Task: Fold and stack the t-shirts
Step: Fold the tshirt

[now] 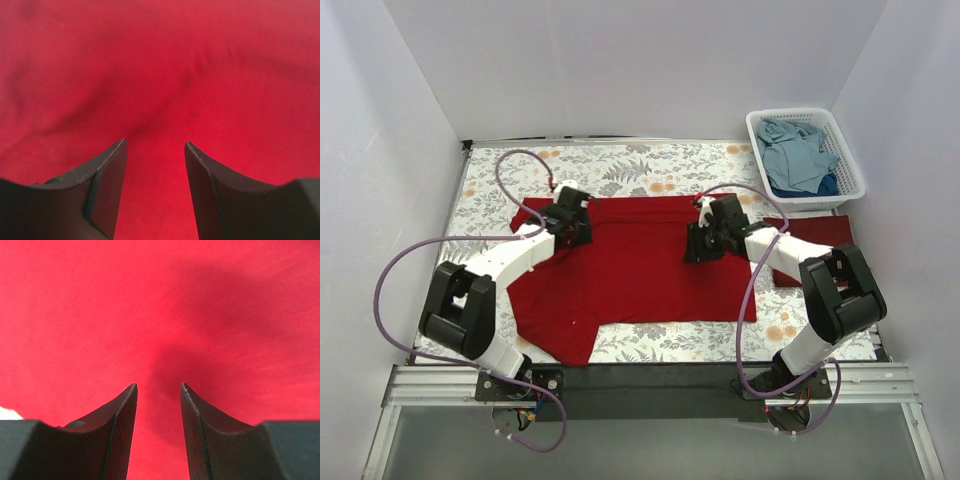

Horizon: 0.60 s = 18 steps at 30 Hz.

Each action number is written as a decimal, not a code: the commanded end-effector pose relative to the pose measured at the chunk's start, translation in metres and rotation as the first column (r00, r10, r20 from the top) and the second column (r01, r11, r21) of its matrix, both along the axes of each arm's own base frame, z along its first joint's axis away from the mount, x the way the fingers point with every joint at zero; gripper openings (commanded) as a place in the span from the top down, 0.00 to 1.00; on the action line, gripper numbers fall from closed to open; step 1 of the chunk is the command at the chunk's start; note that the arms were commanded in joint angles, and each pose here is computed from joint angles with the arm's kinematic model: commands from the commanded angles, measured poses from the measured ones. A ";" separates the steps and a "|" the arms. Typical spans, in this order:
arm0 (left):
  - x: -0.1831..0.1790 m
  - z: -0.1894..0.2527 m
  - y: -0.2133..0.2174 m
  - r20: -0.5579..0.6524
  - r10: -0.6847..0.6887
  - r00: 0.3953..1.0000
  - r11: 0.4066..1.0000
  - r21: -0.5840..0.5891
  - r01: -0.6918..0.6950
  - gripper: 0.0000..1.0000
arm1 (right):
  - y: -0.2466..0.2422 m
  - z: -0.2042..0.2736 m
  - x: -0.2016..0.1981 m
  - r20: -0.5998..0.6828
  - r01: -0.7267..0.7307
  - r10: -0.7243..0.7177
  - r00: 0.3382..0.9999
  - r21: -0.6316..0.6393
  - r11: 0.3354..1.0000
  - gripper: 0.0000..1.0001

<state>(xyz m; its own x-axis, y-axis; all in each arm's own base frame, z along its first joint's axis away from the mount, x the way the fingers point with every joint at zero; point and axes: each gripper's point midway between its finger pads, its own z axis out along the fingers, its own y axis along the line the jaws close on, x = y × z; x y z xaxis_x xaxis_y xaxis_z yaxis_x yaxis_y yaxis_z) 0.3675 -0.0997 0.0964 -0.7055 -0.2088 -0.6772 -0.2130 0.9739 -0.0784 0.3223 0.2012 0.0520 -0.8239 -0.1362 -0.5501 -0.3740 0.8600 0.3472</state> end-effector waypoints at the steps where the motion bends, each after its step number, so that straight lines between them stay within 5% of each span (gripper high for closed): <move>1: -0.016 -0.012 0.004 -0.036 -0.045 0.998 0.976 0.212 0.052 0.53 | 0.039 0.019 -0.017 0.077 -0.077 0.069 0.995 0.111 0.991 0.54; 7: -0.006 -0.025 0.007 -0.049 -0.046 0.998 0.919 0.390 0.061 0.53 | 0.070 0.022 -0.034 0.098 -0.160 0.141 0.985 0.230 0.960 0.48; 12: 0.003 -0.029 0.010 -0.029 -0.043 0.999 0.904 0.425 0.051 0.53 | 0.071 0.014 -0.035 0.108 -0.158 0.135 0.985 0.243 0.957 0.38; 18: 0.004 -0.042 0.014 -0.055 -0.035 0.998 0.883 0.466 0.057 0.55 | 0.069 0.012 -0.039 0.138 -0.194 0.166 0.977 0.227 0.954 0.38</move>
